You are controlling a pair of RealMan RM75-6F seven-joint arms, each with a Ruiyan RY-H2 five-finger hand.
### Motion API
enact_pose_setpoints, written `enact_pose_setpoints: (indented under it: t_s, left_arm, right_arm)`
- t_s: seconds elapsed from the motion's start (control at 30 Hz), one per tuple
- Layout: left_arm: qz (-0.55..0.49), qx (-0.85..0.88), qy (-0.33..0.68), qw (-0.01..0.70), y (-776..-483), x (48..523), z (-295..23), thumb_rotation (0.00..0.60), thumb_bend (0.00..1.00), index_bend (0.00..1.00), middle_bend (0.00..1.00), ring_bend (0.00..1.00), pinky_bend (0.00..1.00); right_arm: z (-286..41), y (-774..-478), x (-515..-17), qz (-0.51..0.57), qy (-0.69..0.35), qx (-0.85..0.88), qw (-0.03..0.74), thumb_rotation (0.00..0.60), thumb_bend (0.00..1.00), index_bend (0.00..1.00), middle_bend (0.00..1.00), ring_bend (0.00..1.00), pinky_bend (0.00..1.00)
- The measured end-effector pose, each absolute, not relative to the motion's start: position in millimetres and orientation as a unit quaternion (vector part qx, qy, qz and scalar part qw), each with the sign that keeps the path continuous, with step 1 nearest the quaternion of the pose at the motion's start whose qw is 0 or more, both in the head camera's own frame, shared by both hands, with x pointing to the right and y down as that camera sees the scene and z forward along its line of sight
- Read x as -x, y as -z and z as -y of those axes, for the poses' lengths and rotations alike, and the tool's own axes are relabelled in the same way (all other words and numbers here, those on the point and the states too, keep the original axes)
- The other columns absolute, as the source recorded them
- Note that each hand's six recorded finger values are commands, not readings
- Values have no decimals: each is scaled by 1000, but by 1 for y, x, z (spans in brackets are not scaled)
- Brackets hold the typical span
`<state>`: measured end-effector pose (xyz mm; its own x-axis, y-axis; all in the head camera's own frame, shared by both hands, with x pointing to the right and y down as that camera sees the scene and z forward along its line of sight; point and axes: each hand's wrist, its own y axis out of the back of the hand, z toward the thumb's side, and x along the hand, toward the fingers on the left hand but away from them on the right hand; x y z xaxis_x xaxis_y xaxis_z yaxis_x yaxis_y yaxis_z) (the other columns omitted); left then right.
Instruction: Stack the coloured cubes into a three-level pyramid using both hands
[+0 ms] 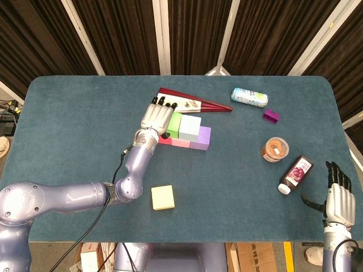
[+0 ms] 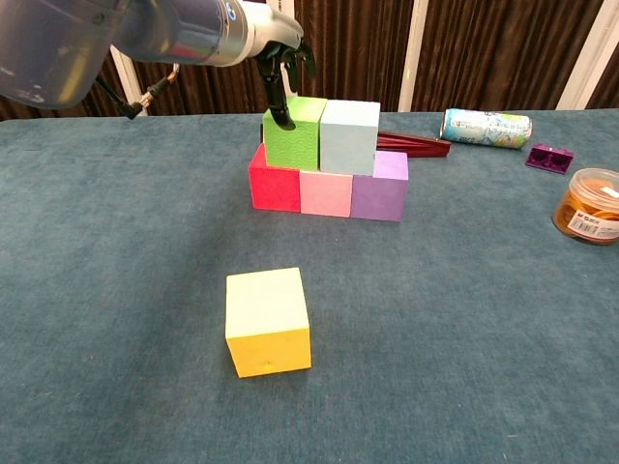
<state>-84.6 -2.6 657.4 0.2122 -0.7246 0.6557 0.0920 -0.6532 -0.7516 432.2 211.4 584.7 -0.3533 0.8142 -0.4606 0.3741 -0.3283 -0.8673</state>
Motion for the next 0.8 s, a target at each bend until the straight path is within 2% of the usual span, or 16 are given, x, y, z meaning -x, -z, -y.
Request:
enact_pose_setpoints:
  t_s: [0.4,0.6,0.8]
  left_arm:
    - [-247,702,571,346,-632,98,11,600,302,109,118,0,0]
    - [-267,711,544,358,-602,114,13,600,302,125,131,0,0]
    - [-292,713,511,381,-568,152,6,600,302,169,158,0,0]
  right_arm:
    - [-212,-588,-429,544,-614,543,181,600,210,0,0,0,0]
    - [-213,-593,-426,527,-621,550,183,600,209,0,0,0,0]
    - [-213,-598,-420,505,-626,561,196,600,210,0,0,0,0]
